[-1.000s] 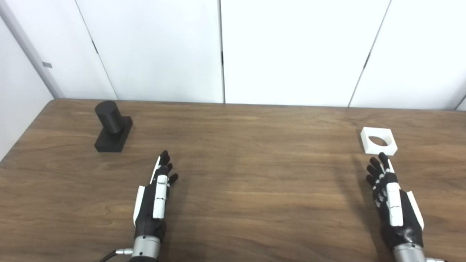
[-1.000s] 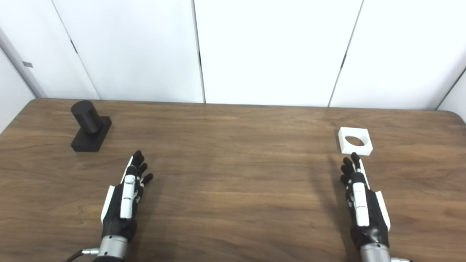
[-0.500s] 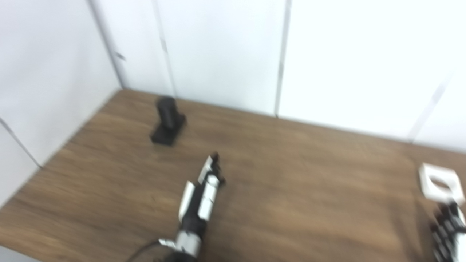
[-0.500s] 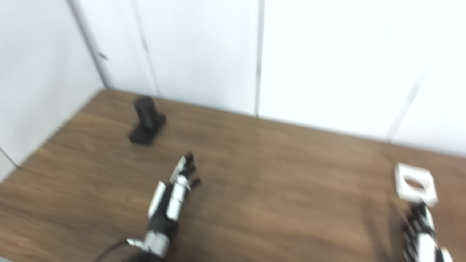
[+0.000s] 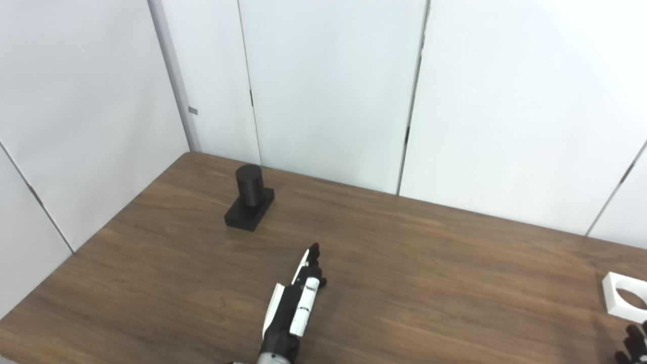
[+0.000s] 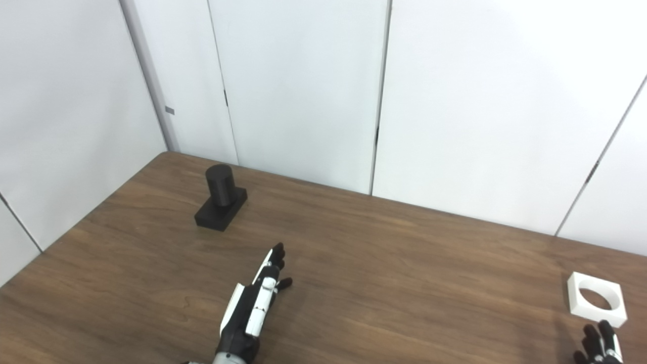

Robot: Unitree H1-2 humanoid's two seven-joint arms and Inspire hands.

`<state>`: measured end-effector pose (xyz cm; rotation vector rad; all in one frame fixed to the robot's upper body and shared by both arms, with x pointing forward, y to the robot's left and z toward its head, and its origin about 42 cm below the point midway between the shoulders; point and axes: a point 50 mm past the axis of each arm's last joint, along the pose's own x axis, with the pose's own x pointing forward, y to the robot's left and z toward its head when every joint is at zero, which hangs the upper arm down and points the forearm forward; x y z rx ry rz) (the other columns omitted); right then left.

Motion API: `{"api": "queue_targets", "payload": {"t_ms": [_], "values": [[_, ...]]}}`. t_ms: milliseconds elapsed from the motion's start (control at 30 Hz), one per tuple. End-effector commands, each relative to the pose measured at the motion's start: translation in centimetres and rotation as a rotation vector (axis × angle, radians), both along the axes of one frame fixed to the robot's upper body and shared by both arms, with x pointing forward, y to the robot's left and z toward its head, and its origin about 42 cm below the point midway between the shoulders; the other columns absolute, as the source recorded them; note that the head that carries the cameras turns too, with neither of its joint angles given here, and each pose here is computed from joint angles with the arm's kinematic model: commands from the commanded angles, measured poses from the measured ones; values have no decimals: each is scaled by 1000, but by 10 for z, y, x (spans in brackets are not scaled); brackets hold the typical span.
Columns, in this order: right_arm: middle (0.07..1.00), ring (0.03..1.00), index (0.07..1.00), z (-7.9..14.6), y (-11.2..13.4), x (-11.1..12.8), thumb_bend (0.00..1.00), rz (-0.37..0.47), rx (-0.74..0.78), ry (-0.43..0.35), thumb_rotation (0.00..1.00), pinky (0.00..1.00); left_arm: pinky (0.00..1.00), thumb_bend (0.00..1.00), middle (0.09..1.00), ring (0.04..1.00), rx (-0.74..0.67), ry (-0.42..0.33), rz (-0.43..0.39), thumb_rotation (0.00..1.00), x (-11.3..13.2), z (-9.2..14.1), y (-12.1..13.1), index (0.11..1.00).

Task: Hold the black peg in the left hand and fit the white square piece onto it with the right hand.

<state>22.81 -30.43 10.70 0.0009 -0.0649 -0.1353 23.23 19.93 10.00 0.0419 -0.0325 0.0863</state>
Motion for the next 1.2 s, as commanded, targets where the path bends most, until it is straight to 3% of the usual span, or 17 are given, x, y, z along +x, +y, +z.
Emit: {"api": "queue_targets", "payload": {"t_ms": [0, 300, 433, 500, 600, 733, 933, 1000, 1167], "values": [[971, 993, 1000, -19, -8, -20, 678, -8, -10, 59, 1000, 968, 886, 461, 1000, 1000, -25, 45, -19, 1000, -12, -10, -11, 1000], [970, 994, 1000, -21, -9, -20, 706, -6, 18, 82, 1000, 963, 914, 533, 1000, 998, 58, 84, -31, 993, -13, -9, -10, 1000], [989, 1000, 1000, -20, -8, -23, 672, 1, 40, 81, 1000, 995, 890, 544, 972, 956, 143, 67, -9, 777, -19, 2, -6, 980], [995, 1000, 1000, -20, -8, -24, 669, 4, 49, 80, 1000, 999, 881, 670, 953, 928, 147, 28, 25, 633, -20, 12, -1, 964], [998, 1000, 1000, -21, -7, -25, 670, 11, 69, 84, 1000, 1000, 861, 829, 924, 892, 214, -18, 75, 564, -18, 30, 8, 944], [998, 1000, 1000, -21, -4, -27, 680, 20, 66, 98, 1000, 1000, 928, 893, 916, 930, 344, -114, 220, 526, -9, 68, 36, 891], [995, 1000, 1000, -23, -3, -28, 674, 21, 52, 89, 1000, 994, 960, 878, 938, 955, 497, -73, 405, 534, 7, 103, 81, 896], [994, 1000, 1000, -23, -3, -28, 672, 24, 48, 87, 1000, 989, 879, 885, 910, 908, 547, -39, 438, 517, 15, 105, 97, 895], [998, 1000, 1000, -23, -2, -28, 681, 28, 56, 86, 1000, 998, 894, 884, 952, 953, 639, 55, 468, 540, 41, 105, 126, 893]]}}
